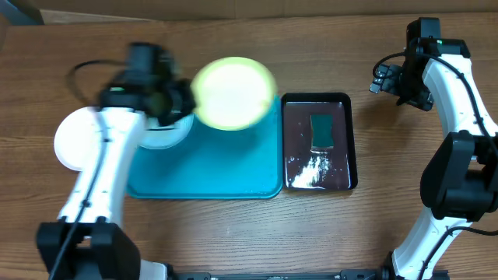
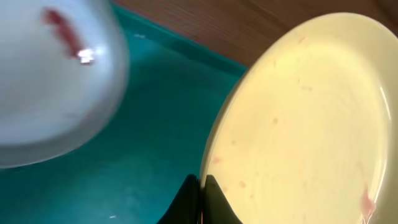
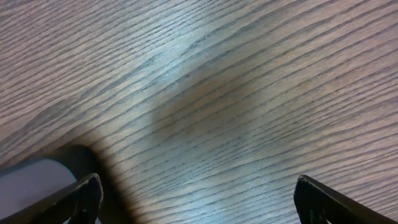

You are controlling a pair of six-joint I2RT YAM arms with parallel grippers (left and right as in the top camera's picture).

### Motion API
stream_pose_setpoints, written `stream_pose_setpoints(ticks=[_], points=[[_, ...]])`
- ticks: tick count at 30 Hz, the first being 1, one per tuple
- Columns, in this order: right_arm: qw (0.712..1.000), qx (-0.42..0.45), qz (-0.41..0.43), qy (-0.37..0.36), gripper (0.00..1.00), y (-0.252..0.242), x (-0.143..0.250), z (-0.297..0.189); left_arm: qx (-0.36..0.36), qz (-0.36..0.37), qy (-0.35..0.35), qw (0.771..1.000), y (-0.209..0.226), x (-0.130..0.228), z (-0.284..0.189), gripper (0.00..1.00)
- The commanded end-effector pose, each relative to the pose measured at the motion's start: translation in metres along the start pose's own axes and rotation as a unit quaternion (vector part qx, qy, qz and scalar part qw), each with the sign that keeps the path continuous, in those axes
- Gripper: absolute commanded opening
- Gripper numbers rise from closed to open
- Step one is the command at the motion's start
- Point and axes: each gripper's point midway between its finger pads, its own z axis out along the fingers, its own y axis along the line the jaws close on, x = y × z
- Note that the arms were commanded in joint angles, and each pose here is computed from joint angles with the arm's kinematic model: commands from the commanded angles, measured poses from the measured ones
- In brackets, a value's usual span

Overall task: Clean dirty plates on tray and stack at the side
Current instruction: 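Carry the yellow plate left and set it on the white plate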

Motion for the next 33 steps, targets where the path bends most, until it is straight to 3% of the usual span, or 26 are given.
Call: stream_pose_setpoints(ticks=[1, 10, 15, 20, 29, 33], points=[[1.0, -0.003, 0.001, -0.012, 1.0, 0.003, -0.006, -0.006, 0.009, -0.088, -0.008, 0.996, 0.045, -0.023, -0.023, 0.04], [1.0, -0.003, 0.001, -0.012, 1.0, 0.003, -0.006, -0.006, -0.104, -0.259, -0.097, 0.955, 0.198, -0.053, -0.085, 0.04], [1.0, -0.003, 0.001, -0.012, 1.0, 0.003, -0.006, -0.006, -0.242, -0.334, -0.154, 0.898, 0.277, -0.045, -0.124, 0.04], [1.0, -0.003, 0.001, -0.012, 1.0, 0.003, -0.006, -0.006, -0.336, -0.346, -0.178, 0.858, 0.312, -0.038, -0.148, 0.04], [1.0, -0.003, 0.001, -0.012, 1.0, 0.003, -0.006, -0.006, -0.345, -0.355, -0.15, 0.856, 0.334, -0.041, -0.118, 0.04], [1.0, -0.003, 0.001, -0.012, 1.0, 0.003, -0.006, -0.006, -0.32, -0.347, -0.136, 0.871, 0.336, -0.048, -0.097, 0.04]])
